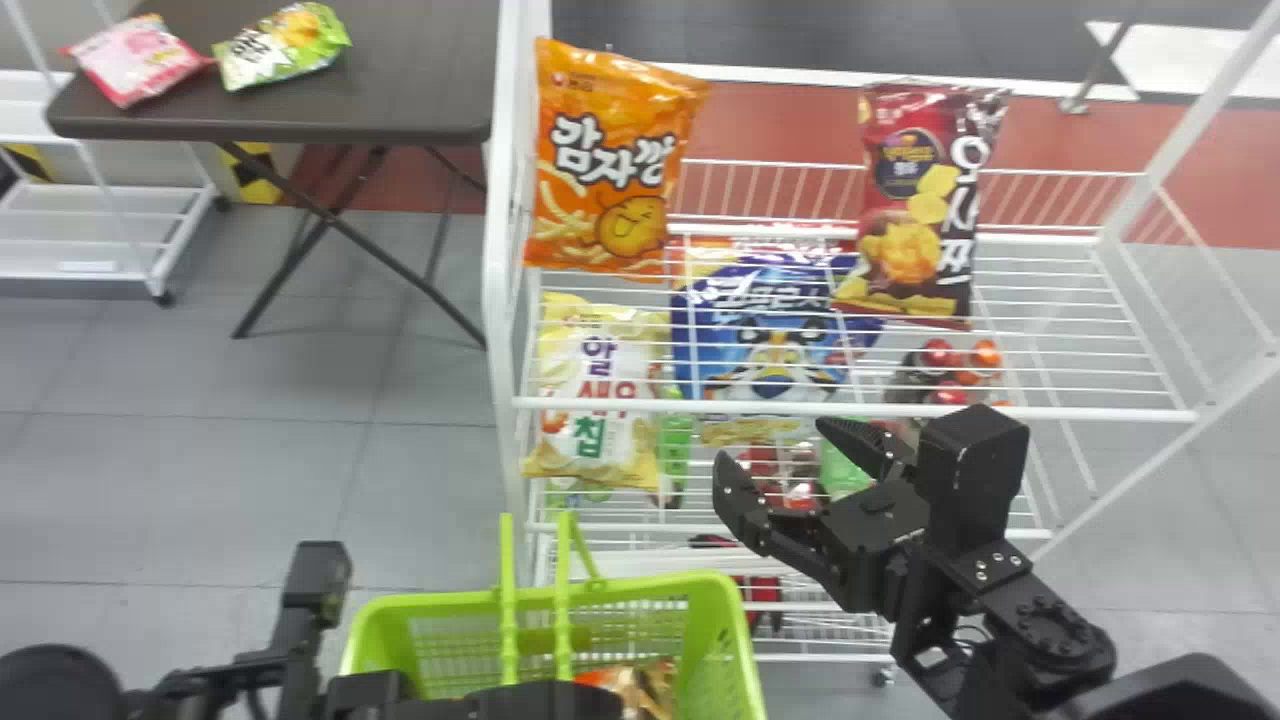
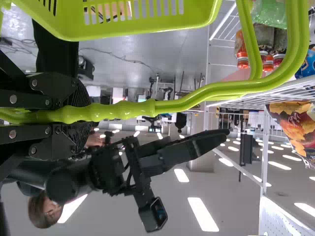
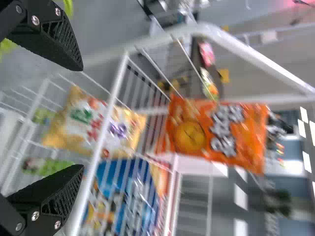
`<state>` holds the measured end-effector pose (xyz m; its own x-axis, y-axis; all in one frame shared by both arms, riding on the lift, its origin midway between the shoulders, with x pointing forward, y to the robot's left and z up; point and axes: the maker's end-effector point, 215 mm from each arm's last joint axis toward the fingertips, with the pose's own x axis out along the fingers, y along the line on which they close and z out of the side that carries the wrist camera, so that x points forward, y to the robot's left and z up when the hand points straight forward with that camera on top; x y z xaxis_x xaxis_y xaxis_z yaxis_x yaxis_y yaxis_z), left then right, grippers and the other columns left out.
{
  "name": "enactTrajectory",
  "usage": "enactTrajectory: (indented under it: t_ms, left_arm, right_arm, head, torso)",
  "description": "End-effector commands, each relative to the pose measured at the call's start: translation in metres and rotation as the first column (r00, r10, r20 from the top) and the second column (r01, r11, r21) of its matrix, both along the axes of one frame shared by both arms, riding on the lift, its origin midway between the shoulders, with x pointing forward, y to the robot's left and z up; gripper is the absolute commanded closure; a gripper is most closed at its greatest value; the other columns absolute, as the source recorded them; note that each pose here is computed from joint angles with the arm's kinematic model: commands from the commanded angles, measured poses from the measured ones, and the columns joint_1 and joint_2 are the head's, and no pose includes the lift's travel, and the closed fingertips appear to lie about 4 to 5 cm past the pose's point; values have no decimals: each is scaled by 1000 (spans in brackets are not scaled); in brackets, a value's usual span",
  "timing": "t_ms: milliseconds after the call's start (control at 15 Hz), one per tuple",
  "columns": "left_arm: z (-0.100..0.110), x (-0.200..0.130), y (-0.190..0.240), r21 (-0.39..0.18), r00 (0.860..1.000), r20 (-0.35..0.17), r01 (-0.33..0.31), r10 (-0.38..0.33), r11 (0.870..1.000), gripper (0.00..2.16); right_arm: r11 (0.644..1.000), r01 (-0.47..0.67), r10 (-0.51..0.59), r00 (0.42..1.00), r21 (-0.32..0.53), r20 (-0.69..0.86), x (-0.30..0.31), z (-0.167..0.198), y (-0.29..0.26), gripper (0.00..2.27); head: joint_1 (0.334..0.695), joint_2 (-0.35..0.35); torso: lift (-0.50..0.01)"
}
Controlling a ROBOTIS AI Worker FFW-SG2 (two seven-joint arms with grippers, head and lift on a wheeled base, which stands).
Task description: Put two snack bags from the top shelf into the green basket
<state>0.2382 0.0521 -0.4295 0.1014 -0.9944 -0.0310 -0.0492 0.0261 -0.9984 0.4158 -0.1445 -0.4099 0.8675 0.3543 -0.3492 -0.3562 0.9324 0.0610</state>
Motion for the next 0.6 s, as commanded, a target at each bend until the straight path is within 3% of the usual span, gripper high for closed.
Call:
enactTrajectory:
  t_ms: [0,67,333,533]
  left_arm:
    - [-1,0,1,0,1000,1,-5,5,1000,2145]
    - [-1,1,0,-1,1000,2,-8,8,1000,2145]
    - [-3,2,-1,-1,1000,-1,-12,12,1000,2145]
    - [-3,4,-2,3,1000,3,-11,11,1000,2145]
  right_arm:
    - [994,106,-106,993,4,45,4,-12,-49,73]
    - [990,139,-140,988,16,69,2,-14,-65,76]
    - [984,150,-169,954,93,249,-25,4,-85,76]
    - [978,178,-199,950,107,240,-40,-13,-90,76]
  head:
    - [695,-131]
    - [695,-186]
    - [695,-290]
    - [695,-319]
  torso:
    - [-1]
    - [-1]
    - [-1]
    - [-1]
